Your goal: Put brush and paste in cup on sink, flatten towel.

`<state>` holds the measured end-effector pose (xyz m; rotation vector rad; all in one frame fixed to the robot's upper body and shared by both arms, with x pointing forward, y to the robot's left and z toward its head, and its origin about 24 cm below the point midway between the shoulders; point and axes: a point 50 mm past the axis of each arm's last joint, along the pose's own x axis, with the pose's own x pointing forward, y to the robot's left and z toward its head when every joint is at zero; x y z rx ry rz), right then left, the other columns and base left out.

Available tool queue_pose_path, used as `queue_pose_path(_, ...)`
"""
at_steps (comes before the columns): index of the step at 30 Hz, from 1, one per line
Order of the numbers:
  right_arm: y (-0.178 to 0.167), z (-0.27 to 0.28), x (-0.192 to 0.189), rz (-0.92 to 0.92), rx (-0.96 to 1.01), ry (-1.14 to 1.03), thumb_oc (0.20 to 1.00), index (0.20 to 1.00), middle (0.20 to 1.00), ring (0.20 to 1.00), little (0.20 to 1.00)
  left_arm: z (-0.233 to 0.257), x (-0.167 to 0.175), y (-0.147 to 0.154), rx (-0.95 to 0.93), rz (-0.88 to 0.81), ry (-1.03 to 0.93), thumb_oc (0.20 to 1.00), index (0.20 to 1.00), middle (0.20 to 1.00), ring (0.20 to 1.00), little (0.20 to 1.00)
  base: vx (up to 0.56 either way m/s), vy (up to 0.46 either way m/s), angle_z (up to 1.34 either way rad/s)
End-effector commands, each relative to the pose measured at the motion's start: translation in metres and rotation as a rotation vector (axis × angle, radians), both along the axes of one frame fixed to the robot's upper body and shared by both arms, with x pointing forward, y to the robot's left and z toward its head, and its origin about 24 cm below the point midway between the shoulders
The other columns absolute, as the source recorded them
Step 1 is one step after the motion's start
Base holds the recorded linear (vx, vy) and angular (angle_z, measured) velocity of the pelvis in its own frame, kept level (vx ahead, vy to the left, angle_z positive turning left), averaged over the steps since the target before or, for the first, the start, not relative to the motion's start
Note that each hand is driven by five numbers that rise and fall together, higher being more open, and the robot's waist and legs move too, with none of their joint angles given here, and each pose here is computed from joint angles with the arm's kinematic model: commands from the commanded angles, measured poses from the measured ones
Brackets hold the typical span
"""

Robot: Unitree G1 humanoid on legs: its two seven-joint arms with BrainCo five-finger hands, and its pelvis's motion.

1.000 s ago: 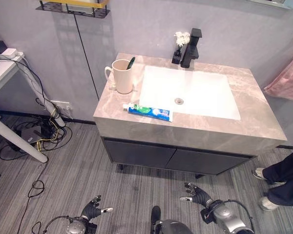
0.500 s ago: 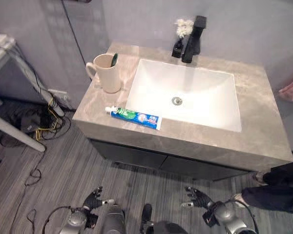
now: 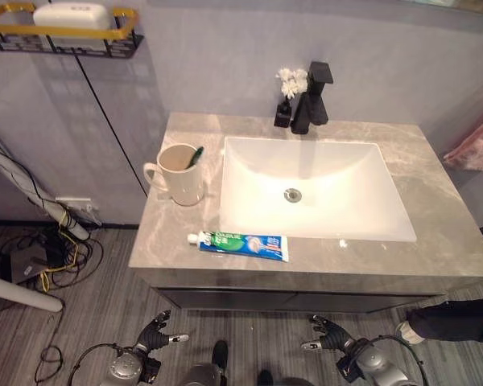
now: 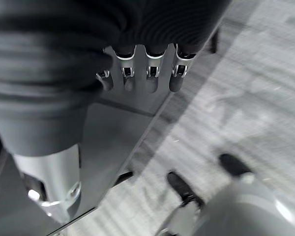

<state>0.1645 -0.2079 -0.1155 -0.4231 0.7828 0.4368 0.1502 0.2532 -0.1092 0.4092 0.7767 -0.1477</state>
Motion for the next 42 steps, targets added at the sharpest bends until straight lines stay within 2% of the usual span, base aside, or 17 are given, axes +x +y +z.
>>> queue_pose_path(1, 0.002, 0.004, 0.003, 0.016, 0.015, -0.037, 1.000, 1.000, 1.000, 1.000, 1.000, 0.003, -0.010, 0.006, 0.047, -0.085, 0.008, 1.000, 1.000, 1.000, 1.000, 1.000, 0.12, -0.090, 0.35)
queue_pose_path(11, -0.010, 0.008, 0.006, 0.072, -0.053, -0.046, 1.000, 1.000, 1.000, 1.000, 1.000, -0.002, -0.020, 0.010, 0.082, -0.088, 0.041, 1.000, 1.000, 1.000, 1.000, 1.000, 0.06, -0.161, 0.19)
queue_pose_path(17, -0.030, 0.006, -0.003, 0.010, -0.095, -0.017, 1.000, 1.000, 1.000, 1.000, 1.000, -0.002, -0.019, 0.011, 0.097, -0.100, 0.043, 1.000, 1.000, 1.000, 1.000, 1.000, 0.00, -0.192, 0.18)
queue_pose_path(21, -0.043, 0.001, -0.010, -0.052, -0.131, 0.018, 1.000, 1.000, 1.000, 1.000, 1.000, 0.013, -0.004, 0.012, 0.115, -0.146, -0.039, 1.000, 1.000, 1.000, 1.000, 1.000, -0.06, -0.098, 0.28)
queue_pose_path(27, -0.067, -0.009, -0.029, -0.167, -0.199, 0.115, 1.000, 1.000, 1.000, 1.000, 1.000, 0.049, -0.001, 0.023, 0.155, -0.275, -0.155, 1.000, 1.000, 1.000, 1.000, 1.000, -0.03, -0.026, 0.29)
queue_pose_path(30, -0.085, -0.018, -0.053, -0.269, -0.271, 0.221, 1.000, 1.000, 1.000, 1.000, 1.000, 0.097, -0.010, 0.044, 0.247, -0.391, -0.252, 1.000, 1.000, 1.000, 1.000, 1.000, 0.00, 0.033, 0.20)
queue_pose_path(33, -0.086, -0.022, -0.065, -0.308, -0.278, 0.276, 1.000, 1.000, 1.000, 1.000, 1.000, 0.121, -0.011, 0.057, 0.325, -0.440, -0.279, 1.000, 1.000, 1.000, 1.000, 1.000, 0.02, 0.025, 0.00)
queue_pose_path(34, -0.091, -0.025, -0.080, -0.368, -0.285, 0.325, 1.000, 1.000, 1.000, 1.000, 1.000, 0.147, -0.006, 0.064, 0.387, -0.467, -0.349, 1.000, 1.000, 1.000, 1.000, 1.000, 0.03, 0.031, -0.03)
queue_pose_path(38, -0.088, -0.031, -0.100, -0.392, -0.271, 0.405, 1.000, 1.000, 1.000, 1.000, 1.000, 0.188, -0.002, 0.072, 0.460, -0.461, -0.458, 1.000, 1.000, 1.000, 1.000, 1.000, 0.01, 0.010, 0.00)
queue_pose_path(42, -0.080, -0.036, -0.117, -0.399, -0.227, 0.465, 1.000, 1.000, 1.000, 1.000, 1.000, 0.230, 0.011, 0.083, 0.462, -0.363, -0.628, 1.000, 1.000, 1.000, 1.000, 1.000, 0.01, 0.008, 0.01)
